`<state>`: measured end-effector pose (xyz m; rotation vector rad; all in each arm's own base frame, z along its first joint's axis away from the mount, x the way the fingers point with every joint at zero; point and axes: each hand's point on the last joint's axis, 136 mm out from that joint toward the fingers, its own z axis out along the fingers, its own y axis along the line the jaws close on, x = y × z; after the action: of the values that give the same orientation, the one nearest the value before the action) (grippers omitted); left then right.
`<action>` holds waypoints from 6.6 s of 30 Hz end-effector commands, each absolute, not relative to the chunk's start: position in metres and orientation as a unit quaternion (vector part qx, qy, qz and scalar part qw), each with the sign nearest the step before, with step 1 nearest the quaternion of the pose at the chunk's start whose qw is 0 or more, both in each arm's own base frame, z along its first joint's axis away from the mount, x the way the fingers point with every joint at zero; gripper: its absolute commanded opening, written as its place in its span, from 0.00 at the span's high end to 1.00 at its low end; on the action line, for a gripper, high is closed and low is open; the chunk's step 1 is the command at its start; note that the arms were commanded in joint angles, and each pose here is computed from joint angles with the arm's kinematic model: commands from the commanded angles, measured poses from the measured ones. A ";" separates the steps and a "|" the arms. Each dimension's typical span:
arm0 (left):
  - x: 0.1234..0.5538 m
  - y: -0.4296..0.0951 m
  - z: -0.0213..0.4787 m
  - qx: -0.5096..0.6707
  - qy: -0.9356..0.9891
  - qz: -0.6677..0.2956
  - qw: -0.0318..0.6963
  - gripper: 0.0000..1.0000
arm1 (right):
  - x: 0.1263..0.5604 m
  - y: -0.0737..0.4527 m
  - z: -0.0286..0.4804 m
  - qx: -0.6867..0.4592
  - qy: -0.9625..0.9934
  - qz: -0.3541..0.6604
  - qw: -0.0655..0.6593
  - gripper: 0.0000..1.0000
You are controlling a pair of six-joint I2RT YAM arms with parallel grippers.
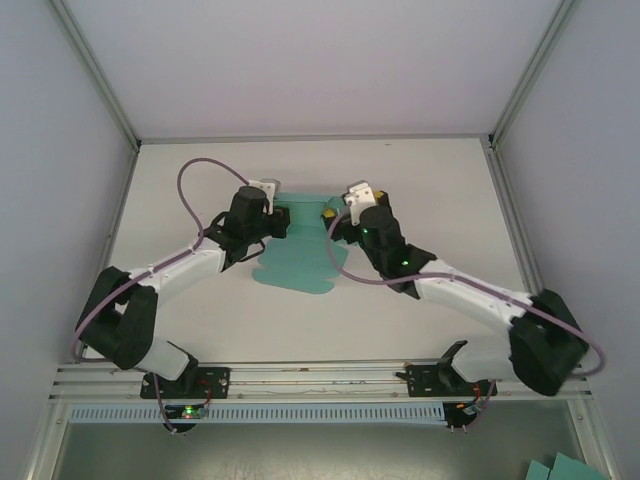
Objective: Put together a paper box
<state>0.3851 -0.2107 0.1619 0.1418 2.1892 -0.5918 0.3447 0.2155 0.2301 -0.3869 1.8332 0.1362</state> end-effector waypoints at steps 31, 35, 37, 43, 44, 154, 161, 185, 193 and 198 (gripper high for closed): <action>0.373 -0.221 0.171 0.080 0.868 -0.263 0.413 1.00 | 0.318 0.189 0.210 -0.097 0.826 0.203 0.517 0.02; 0.372 -0.228 0.176 0.089 0.862 -0.279 0.414 1.00 | 0.323 0.201 0.203 -0.101 0.828 0.216 0.507 0.02; 0.371 -0.230 0.175 0.096 0.862 -0.279 0.413 1.00 | 0.328 0.207 0.198 -0.106 0.831 0.210 0.504 0.02; 0.367 -0.236 0.179 0.110 0.858 -0.282 0.414 1.00 | 0.342 0.223 0.178 -0.112 0.845 0.145 0.503 0.02; 0.367 -0.236 0.180 0.108 0.858 -0.283 0.415 1.00 | 0.343 0.222 0.175 -0.110 0.846 0.128 0.506 0.02; 0.366 -0.190 0.162 0.015 0.908 -0.169 0.383 1.00 | 0.328 0.179 0.178 -0.011 0.893 0.030 0.449 1.00; 0.364 -0.190 0.164 0.014 0.912 -0.157 0.380 1.00 | 0.334 0.150 0.170 0.020 0.901 -0.092 0.422 1.00; 0.365 -0.212 0.158 0.075 0.903 -0.186 0.379 1.00 | 0.299 0.087 0.210 0.014 0.856 0.146 0.496 0.23; 0.368 -0.214 0.160 0.073 0.902 -0.188 0.381 1.00 | 0.303 0.166 0.204 -0.125 0.831 0.302 0.450 0.19; 0.372 -0.211 0.156 0.061 0.907 -0.175 0.378 1.00 | 0.285 0.206 0.209 -0.193 0.798 0.381 0.426 0.19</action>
<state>0.3647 -0.2080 0.1462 0.1650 2.3560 -0.4388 0.2994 0.1719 0.1835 -0.2984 2.1334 0.7600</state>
